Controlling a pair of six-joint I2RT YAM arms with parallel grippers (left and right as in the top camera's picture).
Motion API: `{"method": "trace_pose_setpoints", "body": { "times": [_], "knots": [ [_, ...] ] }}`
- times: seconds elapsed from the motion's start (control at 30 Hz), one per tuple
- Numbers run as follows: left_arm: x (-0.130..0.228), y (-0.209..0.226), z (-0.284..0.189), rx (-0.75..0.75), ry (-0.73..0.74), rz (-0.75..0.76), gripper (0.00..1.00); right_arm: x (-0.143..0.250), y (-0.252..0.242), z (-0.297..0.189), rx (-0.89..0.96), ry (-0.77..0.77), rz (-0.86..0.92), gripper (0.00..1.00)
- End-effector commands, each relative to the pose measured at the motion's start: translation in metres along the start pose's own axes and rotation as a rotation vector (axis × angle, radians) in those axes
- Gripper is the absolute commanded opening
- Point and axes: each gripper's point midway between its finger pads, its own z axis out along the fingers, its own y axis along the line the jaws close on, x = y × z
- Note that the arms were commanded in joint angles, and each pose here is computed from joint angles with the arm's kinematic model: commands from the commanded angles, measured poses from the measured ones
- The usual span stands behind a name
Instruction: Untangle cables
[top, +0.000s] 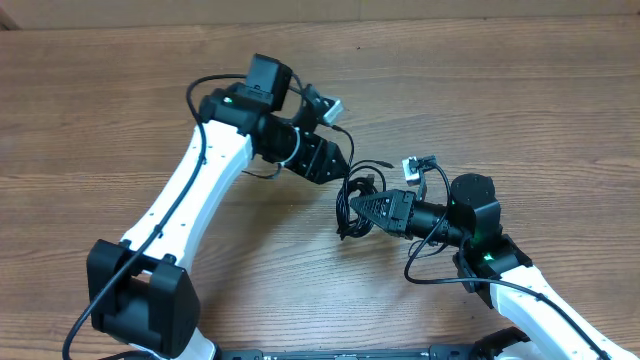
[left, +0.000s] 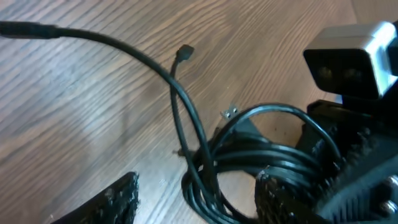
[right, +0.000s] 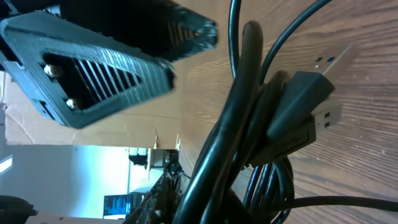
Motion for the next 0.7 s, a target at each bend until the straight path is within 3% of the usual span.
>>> {"method": "trace_pose_setpoints", "body": {
  "times": [0.0,0.2,0.43,0.67],
  "knots": [
    [0.002,0.003,0.012,-0.077,0.022,0.070,0.57,0.002,0.011,-0.001,-0.037,0.021,-0.021,0.18],
    [-0.003,0.007,0.020,-0.181,0.021,0.100,0.53,0.009,0.020,-0.002,-0.082,0.070,-0.044,0.18],
    [-0.008,0.006,0.023,-0.198,0.006,0.103,0.52,0.013,0.047,-0.006,-0.194,0.101,-0.170,0.17],
    [-0.009,0.044,0.010,-0.430,-0.003,0.020,0.24,0.019,0.079,-0.015,-0.324,0.128,-0.335,0.17]
  ]
}}
